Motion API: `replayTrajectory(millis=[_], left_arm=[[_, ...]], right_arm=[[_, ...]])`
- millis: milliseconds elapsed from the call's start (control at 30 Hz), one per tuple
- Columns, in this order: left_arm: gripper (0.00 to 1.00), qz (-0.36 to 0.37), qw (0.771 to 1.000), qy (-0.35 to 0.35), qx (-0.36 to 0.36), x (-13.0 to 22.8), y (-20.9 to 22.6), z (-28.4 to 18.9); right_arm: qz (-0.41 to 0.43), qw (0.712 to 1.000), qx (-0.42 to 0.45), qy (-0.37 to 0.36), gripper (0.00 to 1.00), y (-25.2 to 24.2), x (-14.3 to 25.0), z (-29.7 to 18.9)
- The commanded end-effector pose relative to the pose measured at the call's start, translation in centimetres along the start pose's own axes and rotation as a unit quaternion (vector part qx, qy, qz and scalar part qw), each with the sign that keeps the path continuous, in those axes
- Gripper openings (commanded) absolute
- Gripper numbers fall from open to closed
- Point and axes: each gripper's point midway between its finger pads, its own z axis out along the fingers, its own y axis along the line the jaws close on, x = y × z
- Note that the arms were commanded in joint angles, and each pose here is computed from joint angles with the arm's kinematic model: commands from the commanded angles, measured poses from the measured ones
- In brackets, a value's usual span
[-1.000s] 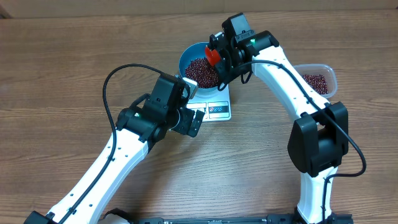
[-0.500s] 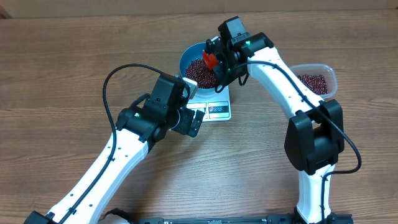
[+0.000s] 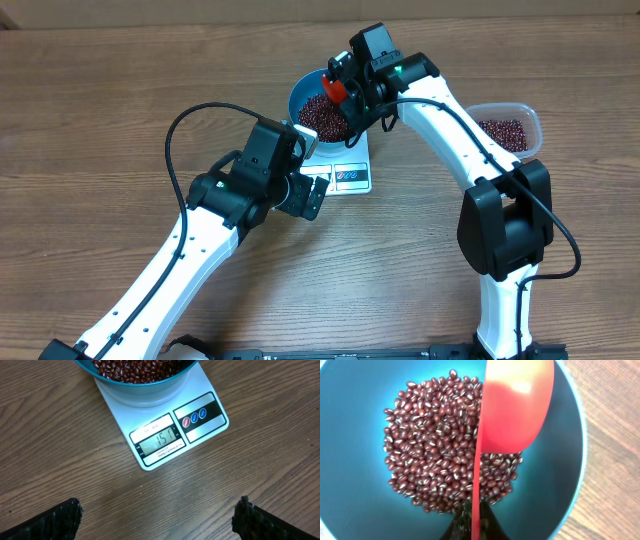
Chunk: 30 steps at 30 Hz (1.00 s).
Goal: Scoop item into bowl and weigh 150g on scale
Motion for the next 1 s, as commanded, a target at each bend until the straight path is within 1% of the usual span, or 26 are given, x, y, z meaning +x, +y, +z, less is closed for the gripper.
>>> replayTrajectory(millis=[0, 133, 667, 967], left_arm=[[1.00, 0.014, 1.000, 0.002, 0.000, 0.1, -0.2, 0.1], [1.00, 0.014, 1.000, 0.002, 0.000, 0.1, -0.2, 0.1], [1.00, 0.014, 1.000, 0.002, 0.000, 0.1, -0.2, 0.1], [1.00, 0.014, 1.000, 0.002, 0.000, 0.1, -0.2, 0.1]], right_arm=[[-0.030, 0.999, 0.012, 0.002, 0.04, -0.3, -0.1, 0.2], [-0.034, 0.999, 0.012, 0.004, 0.04, -0.2, 0.1, 0.2], [-0.094, 0.995, -0.002, 0.023, 0.04, 0.3, 1.0, 0.3], [-0.095, 0.995, -0.003, 0.026, 0.04, 0.2, 1.1, 1.1]])
